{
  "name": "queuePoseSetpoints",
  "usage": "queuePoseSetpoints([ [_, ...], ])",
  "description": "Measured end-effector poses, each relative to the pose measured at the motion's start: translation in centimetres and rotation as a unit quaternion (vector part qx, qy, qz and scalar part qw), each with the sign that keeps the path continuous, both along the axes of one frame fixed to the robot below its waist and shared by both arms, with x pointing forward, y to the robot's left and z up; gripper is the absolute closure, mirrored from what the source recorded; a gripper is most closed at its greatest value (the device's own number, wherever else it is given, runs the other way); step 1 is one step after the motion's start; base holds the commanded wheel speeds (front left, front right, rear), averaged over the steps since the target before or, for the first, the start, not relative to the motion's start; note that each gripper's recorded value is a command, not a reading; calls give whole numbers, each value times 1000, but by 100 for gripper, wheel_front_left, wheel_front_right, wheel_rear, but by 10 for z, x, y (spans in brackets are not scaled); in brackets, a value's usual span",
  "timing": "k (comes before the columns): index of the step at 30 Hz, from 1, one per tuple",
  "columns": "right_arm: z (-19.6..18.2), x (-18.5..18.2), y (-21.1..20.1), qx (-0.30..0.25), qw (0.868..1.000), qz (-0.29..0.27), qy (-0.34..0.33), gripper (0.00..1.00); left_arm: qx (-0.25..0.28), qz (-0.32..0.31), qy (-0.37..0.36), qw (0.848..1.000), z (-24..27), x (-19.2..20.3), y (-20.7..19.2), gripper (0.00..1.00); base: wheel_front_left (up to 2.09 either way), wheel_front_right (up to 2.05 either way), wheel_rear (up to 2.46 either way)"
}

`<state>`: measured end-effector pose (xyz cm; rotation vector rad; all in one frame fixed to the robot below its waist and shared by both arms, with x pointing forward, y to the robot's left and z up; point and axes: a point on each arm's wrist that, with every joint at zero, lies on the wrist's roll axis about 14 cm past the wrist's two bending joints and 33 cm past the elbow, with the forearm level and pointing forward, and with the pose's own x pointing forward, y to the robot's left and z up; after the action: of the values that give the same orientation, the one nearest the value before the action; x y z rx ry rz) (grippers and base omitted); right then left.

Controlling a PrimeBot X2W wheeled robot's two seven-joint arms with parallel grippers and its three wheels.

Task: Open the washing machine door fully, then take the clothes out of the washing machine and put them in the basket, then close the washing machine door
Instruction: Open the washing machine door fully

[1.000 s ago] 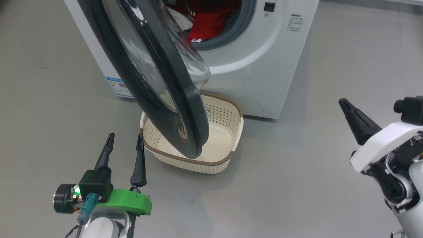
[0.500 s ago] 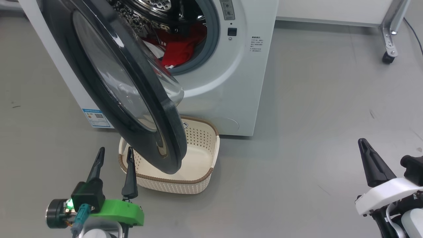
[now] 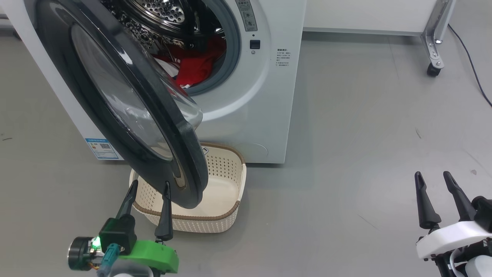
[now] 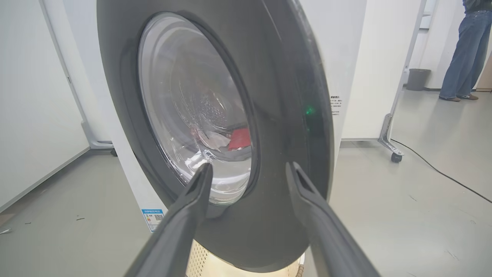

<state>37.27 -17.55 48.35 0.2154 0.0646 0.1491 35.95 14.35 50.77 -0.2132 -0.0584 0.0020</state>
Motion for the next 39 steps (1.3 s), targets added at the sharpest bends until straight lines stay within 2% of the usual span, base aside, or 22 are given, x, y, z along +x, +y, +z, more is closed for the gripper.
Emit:
queuePoseSetpoints([
  [29, 8, -1, 4, 0, 1000, -8, -21, 0, 0, -9, 8, 1000, -5, 0, -6, 0, 0, 0, 0],
  [39, 12, -1, 5, -2, 999, -10, -30, 0, -17, -9, 19, 1000, -11, 0, -6, 0, 0, 0, 0],
])
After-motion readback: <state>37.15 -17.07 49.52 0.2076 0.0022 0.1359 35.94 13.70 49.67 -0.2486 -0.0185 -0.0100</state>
